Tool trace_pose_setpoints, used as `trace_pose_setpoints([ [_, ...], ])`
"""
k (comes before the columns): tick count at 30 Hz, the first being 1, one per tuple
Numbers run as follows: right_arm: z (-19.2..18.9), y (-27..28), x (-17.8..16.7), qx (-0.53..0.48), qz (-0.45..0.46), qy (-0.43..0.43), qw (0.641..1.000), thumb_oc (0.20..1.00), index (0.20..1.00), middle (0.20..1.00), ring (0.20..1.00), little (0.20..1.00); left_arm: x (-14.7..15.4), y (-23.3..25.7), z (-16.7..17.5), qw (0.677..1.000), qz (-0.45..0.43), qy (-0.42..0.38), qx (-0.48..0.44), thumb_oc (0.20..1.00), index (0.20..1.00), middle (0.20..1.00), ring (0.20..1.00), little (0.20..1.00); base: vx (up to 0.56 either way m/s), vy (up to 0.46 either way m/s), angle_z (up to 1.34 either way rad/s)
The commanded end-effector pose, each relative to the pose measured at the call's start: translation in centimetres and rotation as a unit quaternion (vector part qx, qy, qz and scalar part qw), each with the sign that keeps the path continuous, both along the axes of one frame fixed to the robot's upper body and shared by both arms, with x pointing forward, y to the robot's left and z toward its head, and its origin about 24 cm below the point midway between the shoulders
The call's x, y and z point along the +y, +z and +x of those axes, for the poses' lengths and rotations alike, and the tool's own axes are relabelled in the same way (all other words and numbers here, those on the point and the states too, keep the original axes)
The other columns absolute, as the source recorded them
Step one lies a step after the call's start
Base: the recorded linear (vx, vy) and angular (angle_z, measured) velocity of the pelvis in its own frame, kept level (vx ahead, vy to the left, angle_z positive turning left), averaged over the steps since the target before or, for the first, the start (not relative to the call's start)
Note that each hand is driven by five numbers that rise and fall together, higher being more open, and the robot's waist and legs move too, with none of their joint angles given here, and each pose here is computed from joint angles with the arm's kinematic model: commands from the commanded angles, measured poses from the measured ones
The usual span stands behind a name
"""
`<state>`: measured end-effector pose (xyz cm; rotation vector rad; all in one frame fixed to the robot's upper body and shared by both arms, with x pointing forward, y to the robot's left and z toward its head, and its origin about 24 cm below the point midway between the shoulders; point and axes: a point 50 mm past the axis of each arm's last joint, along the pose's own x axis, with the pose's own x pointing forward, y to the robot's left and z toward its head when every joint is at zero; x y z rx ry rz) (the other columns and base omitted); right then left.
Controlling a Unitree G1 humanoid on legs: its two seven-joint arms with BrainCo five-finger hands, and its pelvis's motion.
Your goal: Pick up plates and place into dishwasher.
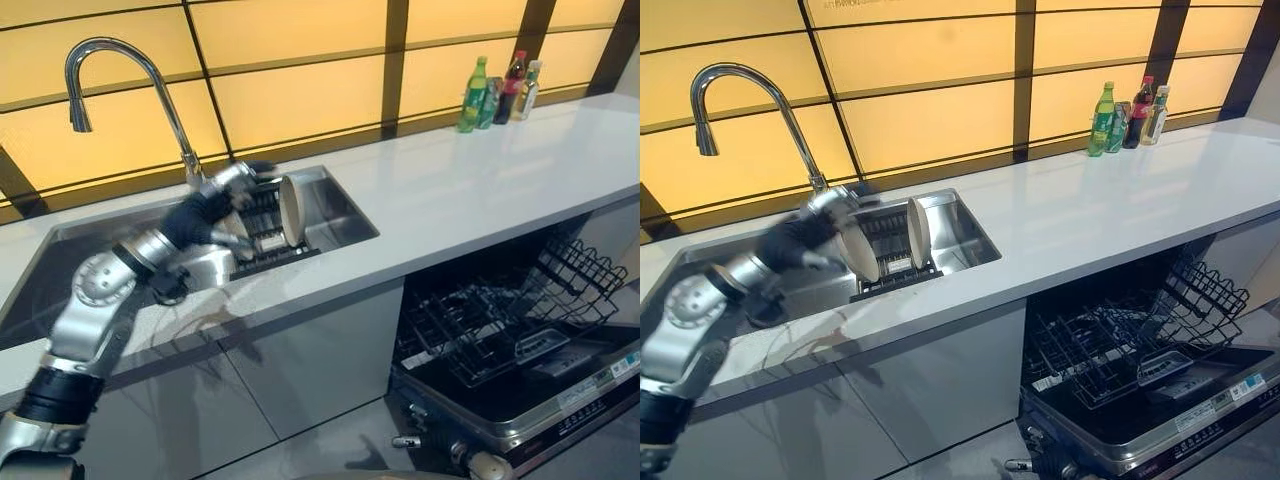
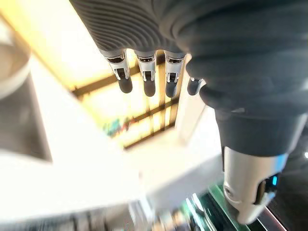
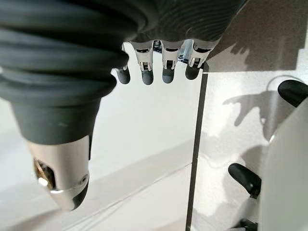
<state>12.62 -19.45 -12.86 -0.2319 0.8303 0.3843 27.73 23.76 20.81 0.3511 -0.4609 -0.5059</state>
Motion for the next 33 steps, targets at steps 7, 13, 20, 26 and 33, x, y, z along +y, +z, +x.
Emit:
trace_pose_setpoints([
  [7, 2.8, 1.8, 2.1, -0.040, 0.056, 0.032, 0.997, 1.000, 1.000, 1.000, 1.000, 1.000, 6.2, 7.4, 1.2, 0.840, 0.303, 0.347, -0.286, 1.000, 1.000, 1.000, 1.000, 1.000, 0.07, 0.001, -0.03],
  [13, 2.5, 2.2, 0.7, -0.043, 0.049, 0.053, 0.996, 1.000, 1.000, 1.000, 1.000, 1.000, 6.5, 7.8, 1.9, 0.735, 0.452, 0.380, -0.332, 1.000, 1.000, 1.000, 1.000, 1.000, 0.06, 0.036, 0.00],
  [20, 2.4, 2.3, -0.6, -0.032, 0.039, 0.072, 0.996, 1.000, 1.000, 1.000, 1.000, 1.000, 8.3, 5.8, 3.7, 0.635, 0.601, 0.380, -0.303, 1.000, 1.000, 1.000, 1.000, 1.000, 0.05, 0.056, -0.07],
  [26, 3.1, 2.9, -1.0, -0.044, 0.041, 0.071, 0.996, 1.000, 1.000, 1.000, 1.000, 1.000, 9.5, 3.6, 4.7, 0.601, 0.648, 0.384, -0.268, 1.000, 1.000, 1.000, 1.000, 1.000, 0.01, 0.055, -0.14],
  [33, 3.8, 3.4, -1.6, -0.052, 0.039, 0.067, 0.996, 1.000, 1.000, 1.000, 1.000, 1.000, 10.6, 2.6, 5.0, 0.573, 0.679, 0.388, -0.245, 1.000, 1.000, 1.000, 1.000, 1.000, -0.01, 0.038, -0.07],
])
